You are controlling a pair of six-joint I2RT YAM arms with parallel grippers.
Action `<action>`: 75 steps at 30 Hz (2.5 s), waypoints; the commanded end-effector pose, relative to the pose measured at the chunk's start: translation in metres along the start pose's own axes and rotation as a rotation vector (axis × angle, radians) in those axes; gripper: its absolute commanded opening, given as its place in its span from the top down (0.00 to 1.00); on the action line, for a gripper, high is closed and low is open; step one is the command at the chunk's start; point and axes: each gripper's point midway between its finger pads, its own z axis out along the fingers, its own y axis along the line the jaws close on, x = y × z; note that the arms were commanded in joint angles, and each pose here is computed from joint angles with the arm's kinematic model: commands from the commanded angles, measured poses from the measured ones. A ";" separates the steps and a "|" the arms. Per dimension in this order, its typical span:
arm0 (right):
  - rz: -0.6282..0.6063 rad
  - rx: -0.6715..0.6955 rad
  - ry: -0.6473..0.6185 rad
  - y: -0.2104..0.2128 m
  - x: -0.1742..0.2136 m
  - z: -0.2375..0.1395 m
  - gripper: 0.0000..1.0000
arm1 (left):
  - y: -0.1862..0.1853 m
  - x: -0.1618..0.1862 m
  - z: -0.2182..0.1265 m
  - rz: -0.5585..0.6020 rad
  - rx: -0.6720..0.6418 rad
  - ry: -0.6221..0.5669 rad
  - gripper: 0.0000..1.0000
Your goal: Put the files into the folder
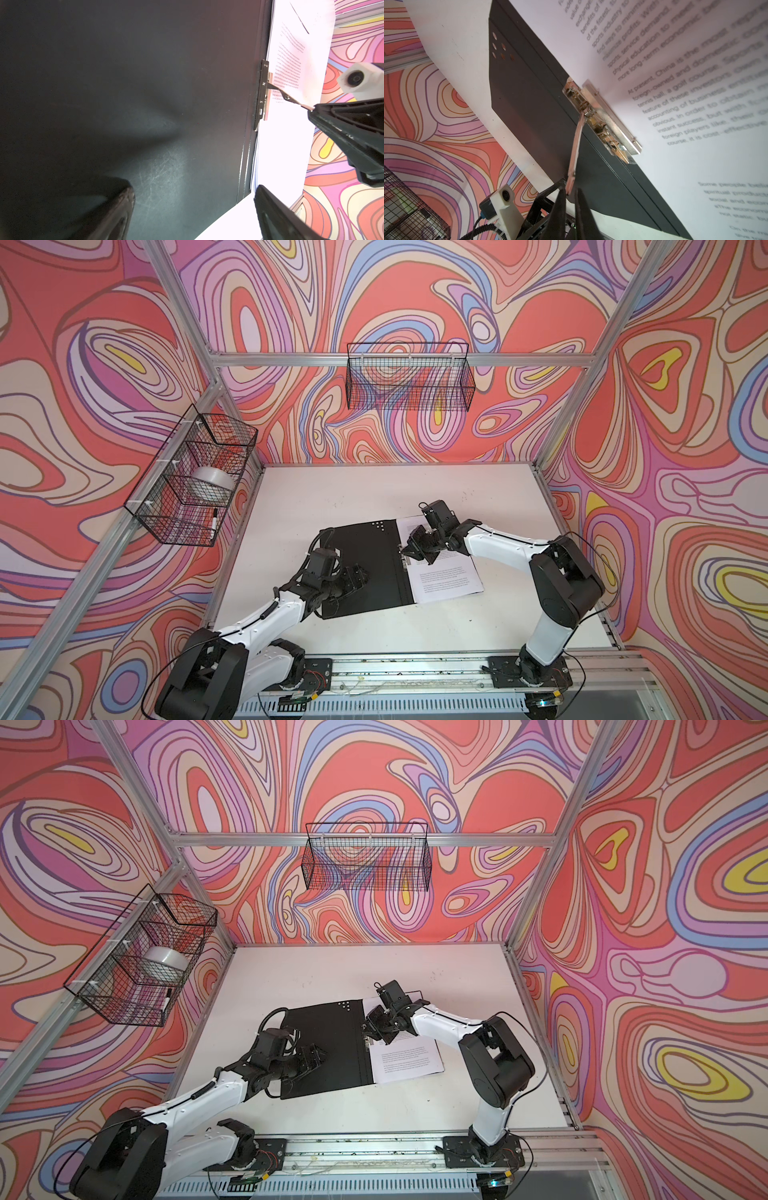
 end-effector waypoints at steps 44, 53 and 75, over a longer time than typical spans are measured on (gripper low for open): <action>0.024 0.194 -0.024 -0.099 0.002 0.016 1.00 | 0.059 0.026 -0.001 -0.123 -0.230 0.055 0.09; -0.002 0.331 -0.074 -0.150 -0.008 0.023 1.00 | 0.061 0.025 -0.005 -0.121 -0.250 0.044 0.09; -0.020 0.398 -0.100 -0.194 -0.014 0.037 1.00 | 0.069 0.026 -0.009 -0.125 -0.273 0.026 0.09</action>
